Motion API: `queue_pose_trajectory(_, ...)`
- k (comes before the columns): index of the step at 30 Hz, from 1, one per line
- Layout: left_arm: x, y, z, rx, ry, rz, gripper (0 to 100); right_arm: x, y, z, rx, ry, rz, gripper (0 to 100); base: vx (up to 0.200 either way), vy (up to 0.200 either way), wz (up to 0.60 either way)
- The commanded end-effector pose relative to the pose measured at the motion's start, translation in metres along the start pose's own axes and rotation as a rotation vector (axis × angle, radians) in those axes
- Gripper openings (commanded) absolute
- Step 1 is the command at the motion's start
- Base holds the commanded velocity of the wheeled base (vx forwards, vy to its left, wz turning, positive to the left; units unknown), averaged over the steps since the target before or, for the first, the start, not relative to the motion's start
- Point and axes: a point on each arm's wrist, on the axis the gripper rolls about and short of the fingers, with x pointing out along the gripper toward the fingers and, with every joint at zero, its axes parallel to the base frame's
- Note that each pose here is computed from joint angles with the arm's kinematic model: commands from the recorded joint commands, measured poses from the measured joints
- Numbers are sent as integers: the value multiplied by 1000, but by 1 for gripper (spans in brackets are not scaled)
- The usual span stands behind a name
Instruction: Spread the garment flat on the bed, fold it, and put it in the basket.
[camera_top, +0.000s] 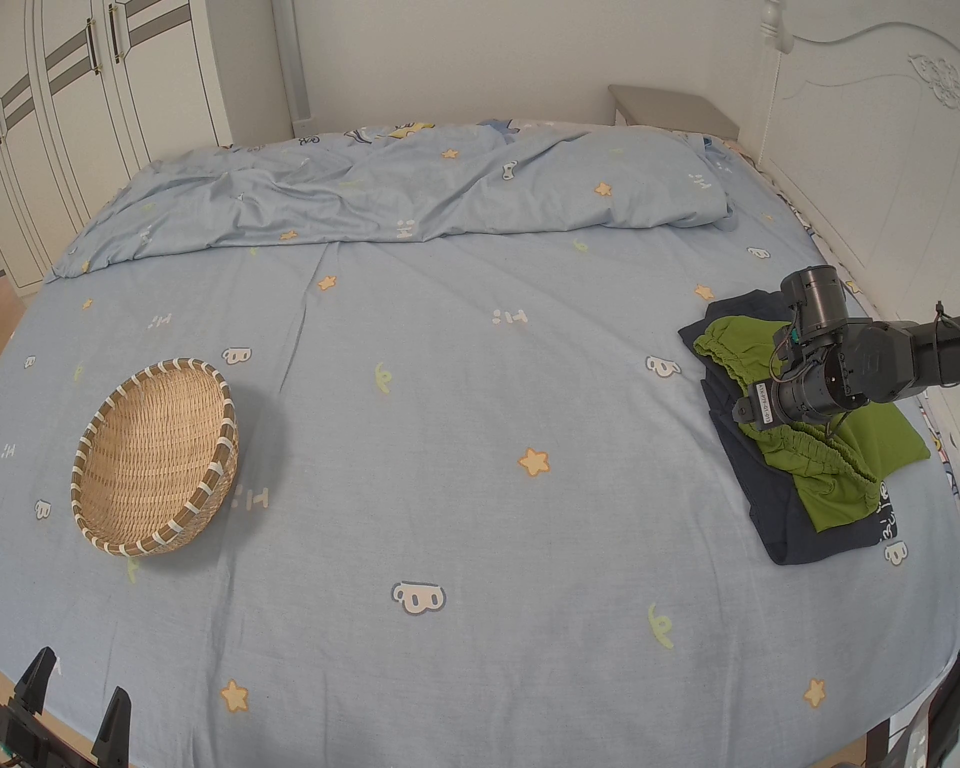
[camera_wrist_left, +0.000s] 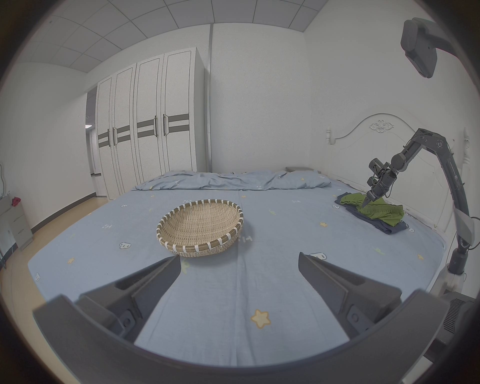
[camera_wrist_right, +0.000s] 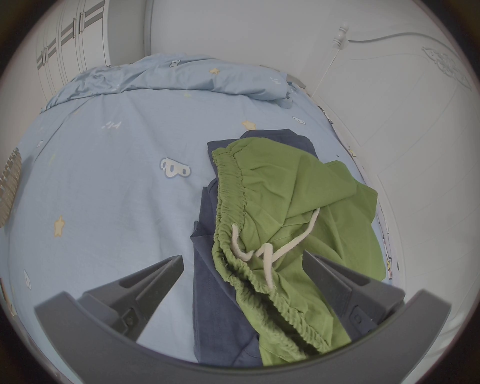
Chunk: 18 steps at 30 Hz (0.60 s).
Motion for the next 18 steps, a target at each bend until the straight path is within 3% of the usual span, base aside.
queue_pose_trajectory(1, 1, 0, -5, 0, 14, 0, 100, 10, 3, -1, -1, 13, 0, 100, 0, 0, 0)
queue_pose_trajectory(12, 1, 0, -5, 0, 14, 0, 100, 29, 9, 4, 3, 2, -4, 100, 0, 0, 0)
queue_pose_trajectory(13, 1, 0, -5, 0, 15, 1, 100, 31, 9, 4, 3, 4, -7, 0, 0, 0, 0)
queue_pose_trajectory(18, 1, 0, -5, 0, 14, 1, 100, 35, 9, 4, 5, 7, -9, 0, 0, 0, 0)
